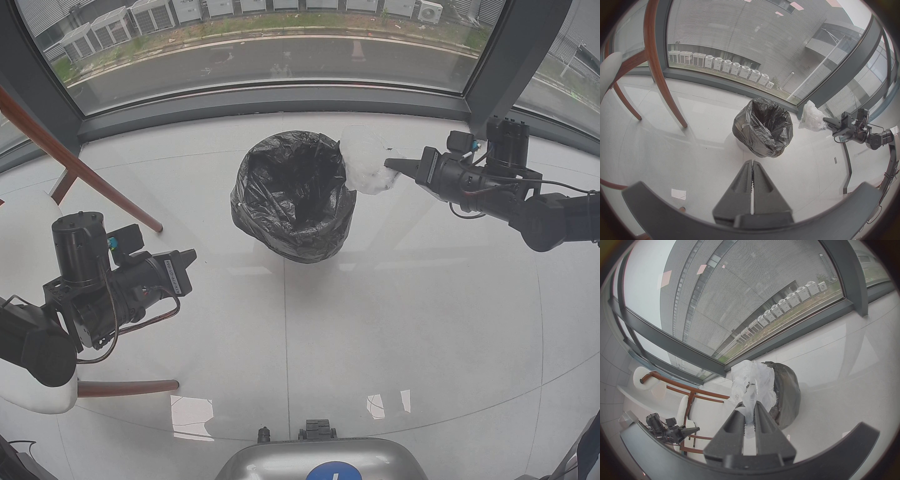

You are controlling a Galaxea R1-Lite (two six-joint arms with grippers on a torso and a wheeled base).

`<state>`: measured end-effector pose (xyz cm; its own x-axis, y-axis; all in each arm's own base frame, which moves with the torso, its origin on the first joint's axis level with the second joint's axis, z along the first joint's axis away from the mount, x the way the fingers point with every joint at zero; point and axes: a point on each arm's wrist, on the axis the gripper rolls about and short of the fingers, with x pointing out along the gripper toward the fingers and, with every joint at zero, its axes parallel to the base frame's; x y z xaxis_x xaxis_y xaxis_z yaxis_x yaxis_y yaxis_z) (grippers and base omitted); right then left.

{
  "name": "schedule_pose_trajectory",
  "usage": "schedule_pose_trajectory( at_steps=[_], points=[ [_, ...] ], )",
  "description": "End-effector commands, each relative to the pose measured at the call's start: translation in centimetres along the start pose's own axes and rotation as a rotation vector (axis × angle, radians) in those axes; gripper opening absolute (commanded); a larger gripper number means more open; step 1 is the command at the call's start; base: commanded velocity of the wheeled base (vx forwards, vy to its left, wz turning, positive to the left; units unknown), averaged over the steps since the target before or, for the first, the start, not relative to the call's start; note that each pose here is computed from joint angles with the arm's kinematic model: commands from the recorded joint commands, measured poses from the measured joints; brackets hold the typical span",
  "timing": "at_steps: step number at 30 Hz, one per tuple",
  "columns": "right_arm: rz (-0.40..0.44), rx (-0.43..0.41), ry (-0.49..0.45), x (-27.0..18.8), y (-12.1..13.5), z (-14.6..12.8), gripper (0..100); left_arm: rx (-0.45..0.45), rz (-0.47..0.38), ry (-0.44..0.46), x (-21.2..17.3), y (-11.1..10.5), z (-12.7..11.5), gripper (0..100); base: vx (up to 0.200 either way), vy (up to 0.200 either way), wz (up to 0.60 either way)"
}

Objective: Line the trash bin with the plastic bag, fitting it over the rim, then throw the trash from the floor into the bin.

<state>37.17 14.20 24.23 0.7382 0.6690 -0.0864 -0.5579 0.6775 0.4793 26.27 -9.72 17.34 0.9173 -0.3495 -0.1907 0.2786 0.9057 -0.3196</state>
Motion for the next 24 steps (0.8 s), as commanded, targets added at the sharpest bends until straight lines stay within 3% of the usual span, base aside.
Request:
schedule_pose_trajectory(
  at_steps=[1, 14, 15, 18, 24],
  points=[
    [0.038, 0.016, 0.010, 3.4, -0.2, -0.9, 0, -0.001, 0.005, 0.003, -0.1, 0.1, -0.1, 0, 0.000, 0.000, 0.00],
    [0.175, 0.006, -0.024, 6.5, 0.7, -2.9, 0, -0.001, 0.010, 0.018, -0.3, 0.2, -0.5, 0, 0.000, 0.000, 0.00],
    [0.184, 0.019, -0.026, 6.7, 0.8, -2.9, 100, -0.001, 0.008, 0.018, -0.3, 0.2, -0.5, 0, 0.000, 0.000, 0.00],
    [0.192, 0.066, -0.028, 6.8, 0.9, -2.8, 100, -0.001, 0.008, 0.018, -0.3, 0.2, -0.5, 0, 0.000, 0.000, 0.00],
    [0.205, 0.064, -0.051, 6.5, 0.9, -2.9, 100, -0.001, 0.011, 0.021, -0.3, 0.3, -0.6, 0, 0.000, 0.000, 0.00]
  ],
)
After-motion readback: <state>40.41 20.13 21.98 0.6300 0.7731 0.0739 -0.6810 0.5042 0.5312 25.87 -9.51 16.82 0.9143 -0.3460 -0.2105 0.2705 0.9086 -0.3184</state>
